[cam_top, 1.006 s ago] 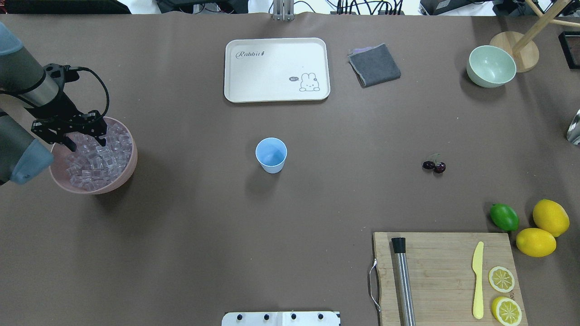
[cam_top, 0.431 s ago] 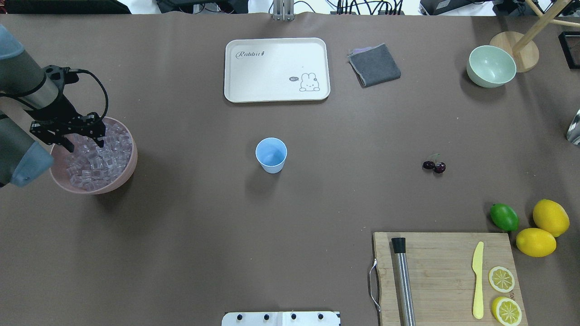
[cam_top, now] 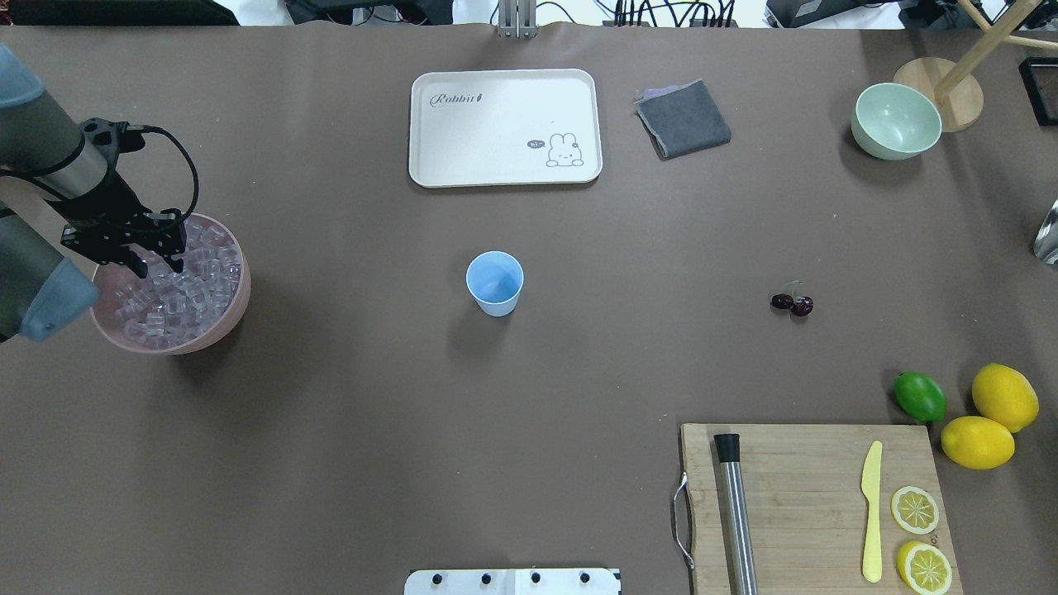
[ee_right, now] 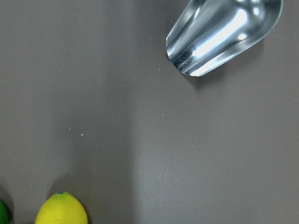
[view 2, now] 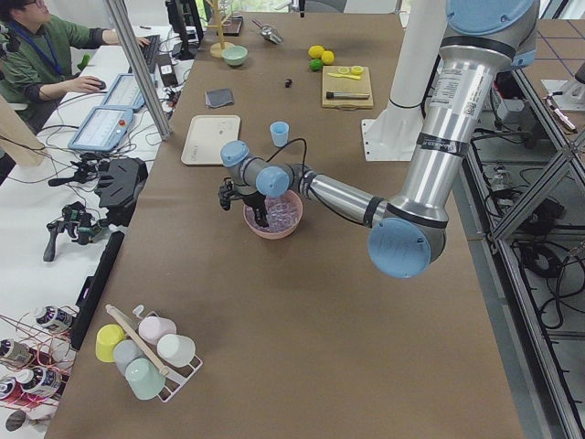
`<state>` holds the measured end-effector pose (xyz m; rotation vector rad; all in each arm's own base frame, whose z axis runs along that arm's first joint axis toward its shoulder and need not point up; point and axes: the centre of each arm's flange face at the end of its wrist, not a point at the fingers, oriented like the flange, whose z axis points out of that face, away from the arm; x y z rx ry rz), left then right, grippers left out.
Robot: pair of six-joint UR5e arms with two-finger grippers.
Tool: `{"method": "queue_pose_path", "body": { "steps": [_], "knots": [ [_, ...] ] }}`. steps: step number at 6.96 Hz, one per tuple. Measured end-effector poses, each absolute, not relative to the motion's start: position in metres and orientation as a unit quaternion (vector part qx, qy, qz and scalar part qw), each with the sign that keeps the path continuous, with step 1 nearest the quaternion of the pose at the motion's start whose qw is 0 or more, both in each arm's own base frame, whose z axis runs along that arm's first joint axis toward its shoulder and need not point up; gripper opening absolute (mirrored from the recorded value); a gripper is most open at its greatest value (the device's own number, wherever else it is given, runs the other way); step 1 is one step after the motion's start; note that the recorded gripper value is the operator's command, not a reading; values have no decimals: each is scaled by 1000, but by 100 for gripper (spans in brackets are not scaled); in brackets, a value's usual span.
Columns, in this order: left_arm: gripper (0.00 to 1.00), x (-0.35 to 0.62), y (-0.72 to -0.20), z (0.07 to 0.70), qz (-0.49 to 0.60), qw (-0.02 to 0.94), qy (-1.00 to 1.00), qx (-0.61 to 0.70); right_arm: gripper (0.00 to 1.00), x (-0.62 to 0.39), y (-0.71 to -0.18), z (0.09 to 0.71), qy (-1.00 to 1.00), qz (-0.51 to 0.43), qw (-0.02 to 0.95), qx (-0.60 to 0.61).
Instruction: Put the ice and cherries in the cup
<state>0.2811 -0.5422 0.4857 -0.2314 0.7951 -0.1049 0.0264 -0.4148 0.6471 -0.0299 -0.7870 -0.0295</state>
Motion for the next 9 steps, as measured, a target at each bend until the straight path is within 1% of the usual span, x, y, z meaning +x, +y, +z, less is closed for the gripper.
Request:
{"method": "queue_pose_path", "body": {
  "steps": [5,7,9],
  "knots": [
    [0,275,-536,461,-53,914,387,-115,100,26,-415,647,-383,-13,923,-15],
    [0,275,-538,421,-58,914,381,-124,100,26,-415,647,-384,-13,923,-16],
    [0,285,-551,366,-69,908,387,-147,100,26,-415,648,-383,-13,923,-17]
  ]
}}
